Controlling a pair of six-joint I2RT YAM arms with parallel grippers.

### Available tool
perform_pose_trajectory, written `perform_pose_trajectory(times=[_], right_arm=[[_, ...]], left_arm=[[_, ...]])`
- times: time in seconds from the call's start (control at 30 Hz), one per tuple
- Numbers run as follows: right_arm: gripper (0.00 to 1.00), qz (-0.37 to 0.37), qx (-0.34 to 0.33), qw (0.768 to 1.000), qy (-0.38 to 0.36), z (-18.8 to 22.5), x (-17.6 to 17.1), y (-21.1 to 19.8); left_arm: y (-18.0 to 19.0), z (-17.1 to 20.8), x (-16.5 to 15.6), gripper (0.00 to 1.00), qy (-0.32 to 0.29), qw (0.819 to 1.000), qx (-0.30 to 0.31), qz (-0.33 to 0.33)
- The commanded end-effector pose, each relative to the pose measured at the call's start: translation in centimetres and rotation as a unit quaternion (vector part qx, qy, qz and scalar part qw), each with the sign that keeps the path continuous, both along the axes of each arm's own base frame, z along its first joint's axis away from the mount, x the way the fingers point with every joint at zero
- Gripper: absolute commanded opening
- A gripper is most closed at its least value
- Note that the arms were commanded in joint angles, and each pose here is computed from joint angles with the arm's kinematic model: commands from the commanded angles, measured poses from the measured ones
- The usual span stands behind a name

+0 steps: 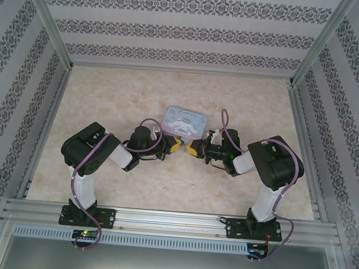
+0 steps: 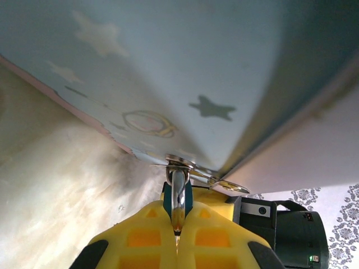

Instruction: Unlock the padlock with the key

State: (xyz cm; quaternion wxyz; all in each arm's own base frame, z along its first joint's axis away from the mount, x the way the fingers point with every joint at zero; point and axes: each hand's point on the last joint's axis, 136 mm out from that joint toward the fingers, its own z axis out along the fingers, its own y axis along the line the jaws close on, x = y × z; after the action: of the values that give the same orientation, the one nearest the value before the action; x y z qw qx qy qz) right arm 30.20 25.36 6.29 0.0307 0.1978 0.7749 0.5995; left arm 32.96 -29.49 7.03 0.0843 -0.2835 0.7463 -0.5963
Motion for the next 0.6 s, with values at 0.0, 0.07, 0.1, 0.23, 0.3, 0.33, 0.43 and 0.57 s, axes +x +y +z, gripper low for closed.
perform_pose_trajectory(times=[0.0,0.07,0.1,0.23,0.3,0.33,0.43,0.57], right_arm=[[0.00,-0.001,-0.007,0.999,-0.044,0.4,1.5,-0.1],[0.00,0.001,-0.007,0.999,-0.047,0.4,1.7,-0.2],[0.00,0.001,-0.007,0.999,-0.047,0.3,1.8,-0.2],[0.00,-0.002,-0.006,0.999,-0.047,0.2,2.2,-0.6],[0.00,-0.002,-0.003,0.999,-0.048,0.3,2.4,-0.6],[0.00,-0.001,-0.002,0.999,-0.048,0.4,2.5,-0.5],[0.00,0.004,0.002,0.999,-0.054,0.8,2.5,-0.4],[0.00,0.012,0.004,0.998,-0.062,1.1,2.6,-0.3]], left_arm=[[-1.9,6.0,-0.4,0.00,-0.076,0.994,-0.061,-0.047],[-2.0,6.0,-0.4,0.00,-0.078,0.994,-0.063,-0.047],[-2.0,6.1,-0.5,0.00,-0.078,0.994,-0.063,-0.048],[-2.1,6.1,-0.5,0.00,-0.080,0.993,-0.065,-0.050],[-2.1,6.2,-0.5,0.00,-0.080,0.993,-0.066,-0.051],[-2.1,6.2,-0.6,0.00,-0.081,0.993,-0.067,-0.052],[-2.2,6.4,-0.6,0.00,-0.083,0.993,-0.068,-0.054],[-2.2,6.4,-0.7,0.00,-0.084,0.992,-0.069,-0.056]])
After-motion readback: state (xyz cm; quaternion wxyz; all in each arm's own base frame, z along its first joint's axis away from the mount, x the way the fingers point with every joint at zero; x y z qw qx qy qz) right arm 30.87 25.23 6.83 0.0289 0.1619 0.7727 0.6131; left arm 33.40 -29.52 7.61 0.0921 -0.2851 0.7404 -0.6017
